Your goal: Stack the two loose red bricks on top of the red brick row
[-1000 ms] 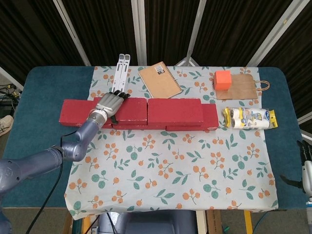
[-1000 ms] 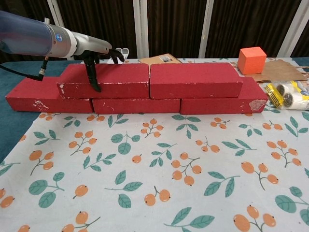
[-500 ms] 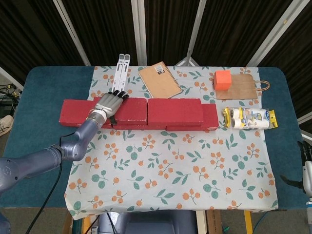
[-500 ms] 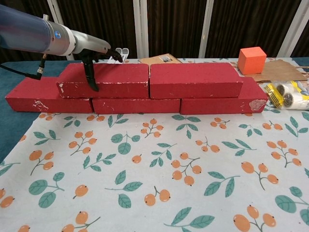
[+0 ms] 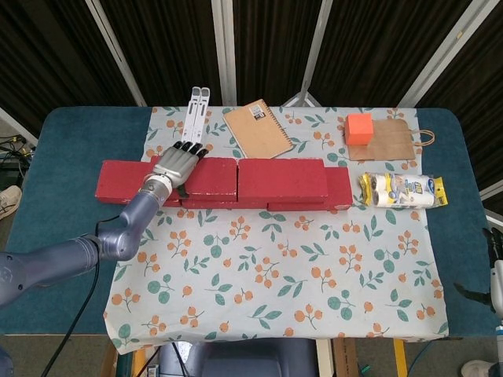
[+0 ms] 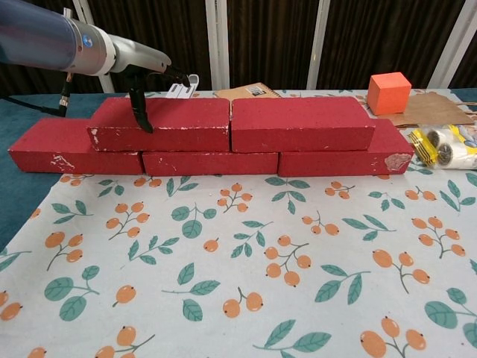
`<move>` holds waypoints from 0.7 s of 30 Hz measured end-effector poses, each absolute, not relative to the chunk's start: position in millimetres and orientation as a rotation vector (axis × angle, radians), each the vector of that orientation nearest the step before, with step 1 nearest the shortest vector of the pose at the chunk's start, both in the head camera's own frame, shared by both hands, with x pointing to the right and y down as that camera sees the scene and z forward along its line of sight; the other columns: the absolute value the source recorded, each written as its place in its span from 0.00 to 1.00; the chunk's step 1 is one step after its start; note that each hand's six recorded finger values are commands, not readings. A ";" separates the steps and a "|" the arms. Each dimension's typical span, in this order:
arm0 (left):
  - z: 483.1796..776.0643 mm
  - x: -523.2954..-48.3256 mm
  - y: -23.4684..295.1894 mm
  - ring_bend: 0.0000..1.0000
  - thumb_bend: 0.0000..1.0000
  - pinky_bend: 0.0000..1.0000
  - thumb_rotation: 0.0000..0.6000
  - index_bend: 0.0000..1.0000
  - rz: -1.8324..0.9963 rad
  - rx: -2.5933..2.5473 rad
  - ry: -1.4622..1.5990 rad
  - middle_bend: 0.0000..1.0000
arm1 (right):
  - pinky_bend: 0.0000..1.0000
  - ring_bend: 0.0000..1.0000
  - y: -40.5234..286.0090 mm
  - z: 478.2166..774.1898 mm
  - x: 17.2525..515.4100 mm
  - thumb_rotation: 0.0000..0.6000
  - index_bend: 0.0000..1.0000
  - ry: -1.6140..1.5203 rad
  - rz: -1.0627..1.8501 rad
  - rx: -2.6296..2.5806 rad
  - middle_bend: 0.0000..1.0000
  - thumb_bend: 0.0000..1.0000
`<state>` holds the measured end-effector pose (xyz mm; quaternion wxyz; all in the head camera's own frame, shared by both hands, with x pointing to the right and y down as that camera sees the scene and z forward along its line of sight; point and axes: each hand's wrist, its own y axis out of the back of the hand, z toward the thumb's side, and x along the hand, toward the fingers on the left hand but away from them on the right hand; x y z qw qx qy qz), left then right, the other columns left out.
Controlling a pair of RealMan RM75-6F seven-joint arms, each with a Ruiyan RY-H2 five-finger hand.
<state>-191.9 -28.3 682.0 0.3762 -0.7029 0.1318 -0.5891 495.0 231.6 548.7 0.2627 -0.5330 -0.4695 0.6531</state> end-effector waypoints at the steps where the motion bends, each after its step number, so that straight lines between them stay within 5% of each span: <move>1: 678.1 -191.1 -27.3 0.00 0.00 0.03 1.00 0.00 -1.506 -1.814 0.340 0.00 | 0.00 0.00 232.0 548.8 494.8 1.00 0.00 -1.267 1.767 -1.442 0.04 0.00; 10: 611.1 -190.0 -11.1 0.00 0.00 0.04 1.00 0.00 -1.478 -1.926 0.306 0.00 | 0.00 0.00 233.0 547.7 491.0 1.00 0.00 -1.257 1.764 -1.444 0.04 0.00; 14: 574.9 -200.7 13.1 0.00 0.00 0.12 1.00 0.00 -1.446 -1.925 0.321 0.00 | 0.00 0.00 231.9 546.5 488.9 1.00 0.00 -1.262 1.744 -1.451 0.04 0.00; 21: 537.3 -278.0 39.8 0.00 0.00 0.23 1.00 0.09 -1.368 -1.697 0.649 0.03 | 0.00 0.00 227.0 543.6 482.5 1.00 0.00 -1.248 1.653 -1.461 0.04 0.00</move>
